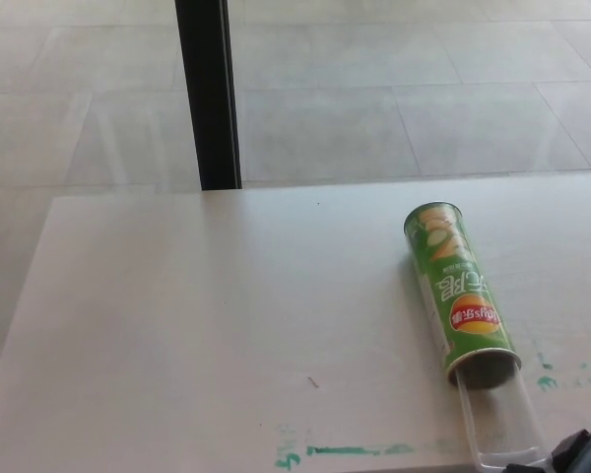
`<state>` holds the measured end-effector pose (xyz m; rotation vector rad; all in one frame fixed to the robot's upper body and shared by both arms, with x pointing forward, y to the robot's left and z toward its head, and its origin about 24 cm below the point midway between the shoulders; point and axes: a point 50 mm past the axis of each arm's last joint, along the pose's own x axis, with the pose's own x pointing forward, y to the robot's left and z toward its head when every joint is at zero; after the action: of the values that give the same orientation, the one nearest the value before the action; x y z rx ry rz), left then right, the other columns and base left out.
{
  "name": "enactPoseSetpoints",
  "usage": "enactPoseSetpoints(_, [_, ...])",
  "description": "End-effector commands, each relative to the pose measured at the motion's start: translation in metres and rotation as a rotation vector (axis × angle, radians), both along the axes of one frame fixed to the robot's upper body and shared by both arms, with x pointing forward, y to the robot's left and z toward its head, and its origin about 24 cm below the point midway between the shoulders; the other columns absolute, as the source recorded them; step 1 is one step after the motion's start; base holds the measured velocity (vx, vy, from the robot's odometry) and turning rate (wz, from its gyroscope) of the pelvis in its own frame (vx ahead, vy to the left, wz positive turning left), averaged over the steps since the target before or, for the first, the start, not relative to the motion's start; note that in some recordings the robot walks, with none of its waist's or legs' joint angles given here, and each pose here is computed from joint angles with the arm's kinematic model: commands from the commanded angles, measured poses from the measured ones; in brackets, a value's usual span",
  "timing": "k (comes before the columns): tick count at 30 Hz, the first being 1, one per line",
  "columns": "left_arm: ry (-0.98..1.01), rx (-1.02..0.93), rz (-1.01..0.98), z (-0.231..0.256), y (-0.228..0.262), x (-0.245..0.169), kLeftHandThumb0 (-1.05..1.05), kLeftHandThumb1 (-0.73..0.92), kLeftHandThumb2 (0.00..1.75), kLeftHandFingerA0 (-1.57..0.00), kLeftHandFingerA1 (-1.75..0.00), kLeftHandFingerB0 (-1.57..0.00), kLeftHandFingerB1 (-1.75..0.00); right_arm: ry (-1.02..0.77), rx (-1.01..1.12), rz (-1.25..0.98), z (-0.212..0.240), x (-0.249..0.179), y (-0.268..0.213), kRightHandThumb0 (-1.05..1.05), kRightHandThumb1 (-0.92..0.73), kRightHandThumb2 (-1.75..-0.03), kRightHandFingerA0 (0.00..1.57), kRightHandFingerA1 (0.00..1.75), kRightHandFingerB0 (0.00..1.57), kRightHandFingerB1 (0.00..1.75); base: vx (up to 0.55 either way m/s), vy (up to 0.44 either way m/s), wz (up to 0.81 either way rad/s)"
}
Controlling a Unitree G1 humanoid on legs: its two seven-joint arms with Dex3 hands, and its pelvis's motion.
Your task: Use the right hand as a fist to push the chips tray inside its container kept in the middle of the desk
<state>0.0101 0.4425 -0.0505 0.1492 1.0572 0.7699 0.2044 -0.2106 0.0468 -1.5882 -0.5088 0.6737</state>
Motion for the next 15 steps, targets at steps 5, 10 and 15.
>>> enactPoseSetpoints(5, [-0.003,0.018,0.024,0.001,0.002,-0.002,-1.05,0.88,0.98,-0.65,-1.41,-0.38,-1.16,-0.021,-0.058,-0.061,0.008,0.017,-0.007,-0.76,-0.92,-0.77,0.89,1.65,0.51,0.53,0.0,0.0,0.0])
enactPoseSetpoints(10, [-0.009,0.017,0.016,0.002,0.002,-0.002,-1.05,0.88,1.0,-0.65,-1.4,-0.4,-1.16,-0.046,-0.095,-0.077,0.012,0.023,-0.013,-0.74,-0.92,-0.76,0.89,1.65,0.54,0.52,0.0,0.0,0.0])
enactPoseSetpoints(15, [-0.03,0.01,0.017,0.002,0.001,-0.001,-0.89,0.64,1.45,-0.84,-1.28,0.0,-0.77,-0.051,-0.109,-0.111,0.015,0.028,-0.016,-0.71,-0.87,-0.71,0.86,1.65,0.53,0.49,0.0,0.0,0.0])
